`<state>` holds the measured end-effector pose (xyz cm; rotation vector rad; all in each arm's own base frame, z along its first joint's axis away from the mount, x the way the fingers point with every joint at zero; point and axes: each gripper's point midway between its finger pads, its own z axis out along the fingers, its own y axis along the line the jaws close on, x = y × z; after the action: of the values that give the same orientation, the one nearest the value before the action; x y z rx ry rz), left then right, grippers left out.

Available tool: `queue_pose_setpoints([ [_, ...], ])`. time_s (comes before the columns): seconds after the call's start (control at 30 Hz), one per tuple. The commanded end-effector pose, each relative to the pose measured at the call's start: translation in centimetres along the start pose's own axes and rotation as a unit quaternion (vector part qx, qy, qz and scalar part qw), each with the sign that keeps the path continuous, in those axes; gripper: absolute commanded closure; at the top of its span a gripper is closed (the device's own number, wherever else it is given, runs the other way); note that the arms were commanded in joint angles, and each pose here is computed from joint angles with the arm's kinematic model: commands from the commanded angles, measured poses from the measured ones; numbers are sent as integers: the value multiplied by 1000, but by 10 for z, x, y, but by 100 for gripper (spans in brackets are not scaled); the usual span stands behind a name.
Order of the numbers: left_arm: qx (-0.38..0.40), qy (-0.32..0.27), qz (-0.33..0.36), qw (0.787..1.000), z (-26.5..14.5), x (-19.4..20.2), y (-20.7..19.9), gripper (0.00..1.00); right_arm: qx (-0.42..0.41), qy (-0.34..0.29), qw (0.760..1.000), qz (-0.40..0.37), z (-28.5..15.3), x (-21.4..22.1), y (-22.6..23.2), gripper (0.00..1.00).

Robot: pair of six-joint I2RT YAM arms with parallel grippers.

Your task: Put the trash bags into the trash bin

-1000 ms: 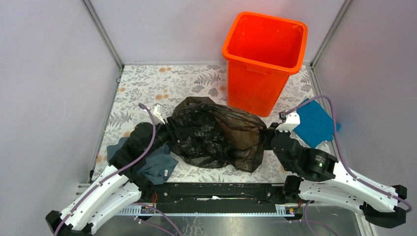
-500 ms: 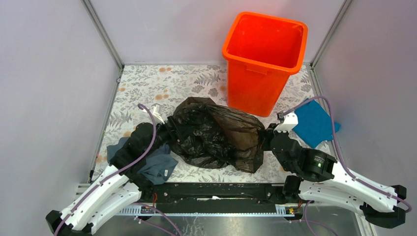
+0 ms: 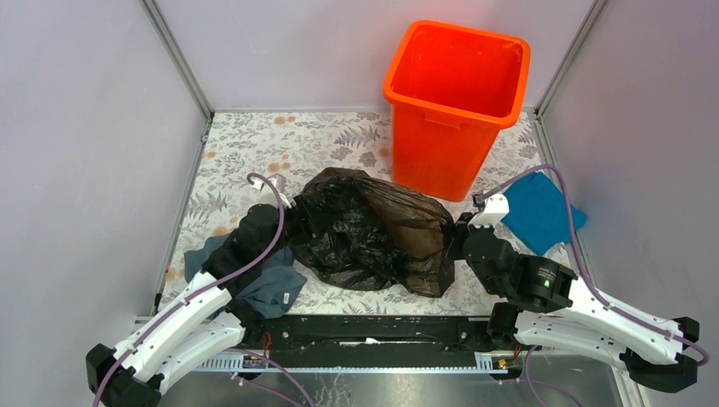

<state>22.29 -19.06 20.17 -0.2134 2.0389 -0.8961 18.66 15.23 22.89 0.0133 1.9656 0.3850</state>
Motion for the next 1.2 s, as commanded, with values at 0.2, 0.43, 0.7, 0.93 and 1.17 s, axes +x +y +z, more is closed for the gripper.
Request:
queue_pose_setpoints([
  [0.2,-5,-41,11,999,17,-17,0,81,-11,9,1000,-11,9,18,3,100],
  [0.43,-169,-2,30,985,15,-24,66,100,-5,39,998,-41,38,58,14,100],
  [0.7,-114,-141,49,982,-24,-242,-9,100,-33,-18,990,-137,100,-117,132,100],
  [0.93,74,-391,167,902,-191,-378,-207,100,-243,-197,943,-116,1,-315,240,100],
  [1.17,-56,-260,126,956,-76,-254,-37,100,-253,-172,939,-159,44,-189,202,96],
])
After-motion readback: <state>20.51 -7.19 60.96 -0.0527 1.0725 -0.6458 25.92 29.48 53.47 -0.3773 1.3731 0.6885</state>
